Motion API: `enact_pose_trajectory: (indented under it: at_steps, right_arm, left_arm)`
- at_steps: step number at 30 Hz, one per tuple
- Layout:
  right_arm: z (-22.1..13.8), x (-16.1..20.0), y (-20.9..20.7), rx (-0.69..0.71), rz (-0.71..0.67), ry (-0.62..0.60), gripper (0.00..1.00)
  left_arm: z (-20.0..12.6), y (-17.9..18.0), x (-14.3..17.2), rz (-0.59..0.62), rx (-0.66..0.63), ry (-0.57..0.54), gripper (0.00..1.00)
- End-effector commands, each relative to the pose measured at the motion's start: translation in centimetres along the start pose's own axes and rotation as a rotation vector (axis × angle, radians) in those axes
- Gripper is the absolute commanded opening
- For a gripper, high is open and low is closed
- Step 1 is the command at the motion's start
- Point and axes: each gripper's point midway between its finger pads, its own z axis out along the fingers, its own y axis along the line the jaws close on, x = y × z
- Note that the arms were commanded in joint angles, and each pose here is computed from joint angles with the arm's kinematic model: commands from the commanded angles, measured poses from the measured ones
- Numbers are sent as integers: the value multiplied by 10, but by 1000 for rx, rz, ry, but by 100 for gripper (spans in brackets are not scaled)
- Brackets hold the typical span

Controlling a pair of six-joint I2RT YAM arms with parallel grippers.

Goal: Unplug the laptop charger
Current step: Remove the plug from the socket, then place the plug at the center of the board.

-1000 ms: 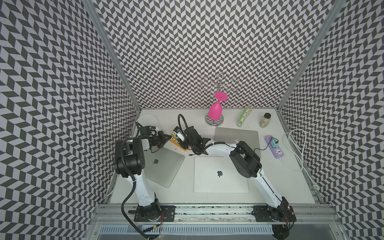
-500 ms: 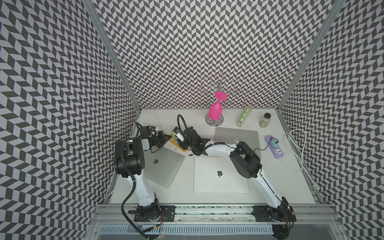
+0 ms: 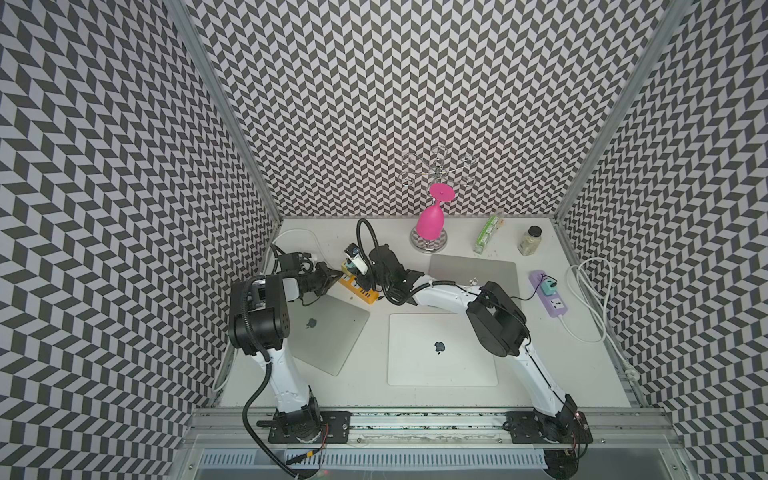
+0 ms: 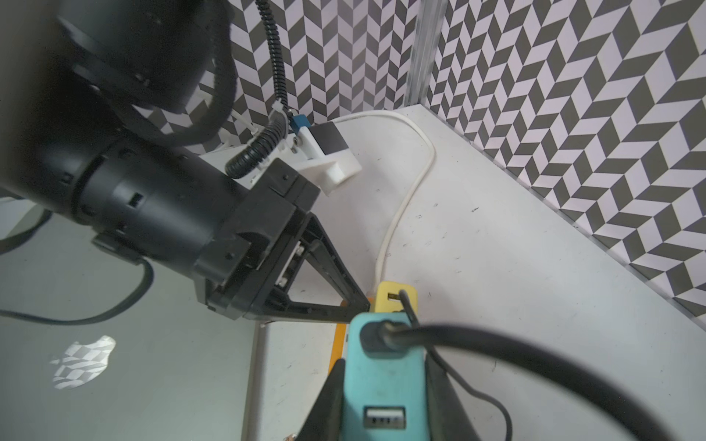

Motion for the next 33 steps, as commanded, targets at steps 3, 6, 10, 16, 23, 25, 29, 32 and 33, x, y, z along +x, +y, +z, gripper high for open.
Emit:
enact_pose_trajectory:
  at_steps: [3, 6, 10, 16, 23, 25, 29, 32, 33]
  right_arm:
    - [-24, -40, 1, 11, -36, -115, 0]
    - [-32, -39, 5, -1, -39, -123, 0]
    - [-49, -54, 9, -19, -28, -166, 0]
    - [-81, -76, 20, -68, -12, -201, 0]
    - [-123, -94, 23, -84, 7, -247, 0]
    - [-133, -101, 20, -68, 2, -256, 0]
    - [-148, -117, 2, 13, -17, -268, 0]
    - [-146, -113, -18, 56, -30, -232, 0]
    - [-143, -111, -26, 67, -33, -217, 0]
  left_arm:
    - [1, 28, 12, -94, -114, 19, 0]
    - [-1, 17, 6, -81, -95, 14, 0]
    - [-6, 2, -1, -62, -70, -1, 0]
    - [-22, -21, -14, -26, -51, -37, 0]
    - [-37, -23, -18, -22, -56, -59, 0]
    - [-41, -25, -17, -16, -55, -65, 0]
    - [-48, -32, -14, 0, -53, -75, 0]
    - [-51, -34, -11, 5, -51, -73, 0]
    - [-51, -33, -10, 3, -51, -70, 0]
